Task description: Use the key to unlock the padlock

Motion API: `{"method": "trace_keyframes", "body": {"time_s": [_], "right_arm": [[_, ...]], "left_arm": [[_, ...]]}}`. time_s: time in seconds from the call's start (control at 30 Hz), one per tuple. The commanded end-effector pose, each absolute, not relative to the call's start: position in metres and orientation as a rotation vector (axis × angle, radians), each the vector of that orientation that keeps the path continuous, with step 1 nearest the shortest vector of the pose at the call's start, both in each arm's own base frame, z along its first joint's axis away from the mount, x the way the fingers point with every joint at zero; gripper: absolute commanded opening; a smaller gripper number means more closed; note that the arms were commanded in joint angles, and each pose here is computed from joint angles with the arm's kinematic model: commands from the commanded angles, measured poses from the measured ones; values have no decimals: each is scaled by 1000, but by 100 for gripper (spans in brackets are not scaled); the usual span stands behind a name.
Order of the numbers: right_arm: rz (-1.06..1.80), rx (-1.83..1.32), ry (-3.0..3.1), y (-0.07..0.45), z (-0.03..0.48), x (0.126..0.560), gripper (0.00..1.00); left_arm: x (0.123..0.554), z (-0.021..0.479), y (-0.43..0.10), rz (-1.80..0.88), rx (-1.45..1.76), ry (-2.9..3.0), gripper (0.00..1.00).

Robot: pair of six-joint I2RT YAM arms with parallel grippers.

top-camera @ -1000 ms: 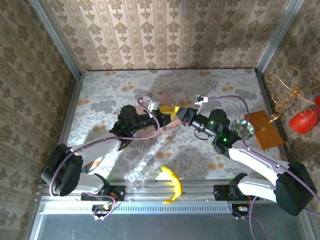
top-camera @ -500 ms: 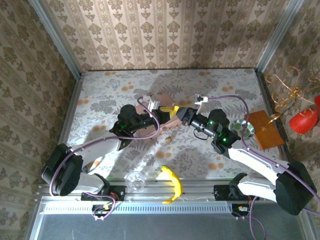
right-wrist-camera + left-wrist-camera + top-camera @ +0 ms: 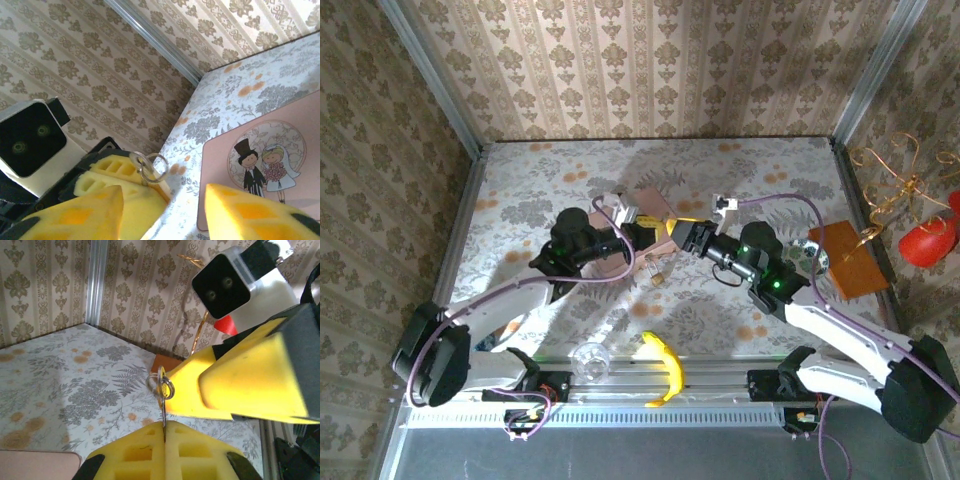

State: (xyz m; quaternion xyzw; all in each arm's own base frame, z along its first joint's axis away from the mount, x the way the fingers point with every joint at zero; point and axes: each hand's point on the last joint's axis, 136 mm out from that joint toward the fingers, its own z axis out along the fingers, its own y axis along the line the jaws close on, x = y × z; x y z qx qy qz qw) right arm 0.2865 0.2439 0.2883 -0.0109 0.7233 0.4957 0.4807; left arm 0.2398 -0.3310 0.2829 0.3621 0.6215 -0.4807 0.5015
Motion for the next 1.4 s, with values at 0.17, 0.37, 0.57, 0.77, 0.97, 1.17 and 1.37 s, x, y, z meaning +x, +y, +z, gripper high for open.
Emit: {"method": "trace_keyframes", "body": {"time_s": [0.17, 0.37, 0.57, 0.77, 0.97, 1.17, 1.37], "right_arm": [[1024, -170, 1795, 215, 308, 267, 63], [1026, -512, 1815, 218, 318, 227, 55], [1105, -745, 1827, 234, 320, 201, 52], [1121, -832, 1829, 242, 324, 201, 47], [1193, -878, 1824, 255, 321, 203, 41], [1230, -912, 1856, 271, 312, 207, 38], [1243, -931, 1877, 280, 306, 211, 32]], "left_arm": [[204, 278, -315, -1091, 1195, 1602, 0], [178, 268, -301, -1037, 1405, 1646, 0], [167, 271, -298, -1017, 1512, 1598, 0], [162, 273, -301, -1049, 1558, 1575, 0], [150, 279, -304, -1120, 1589, 1519, 0], [150, 279, -306, -1131, 1588, 1511, 0], [152, 278, -308, -1136, 1588, 1511, 0]]}}
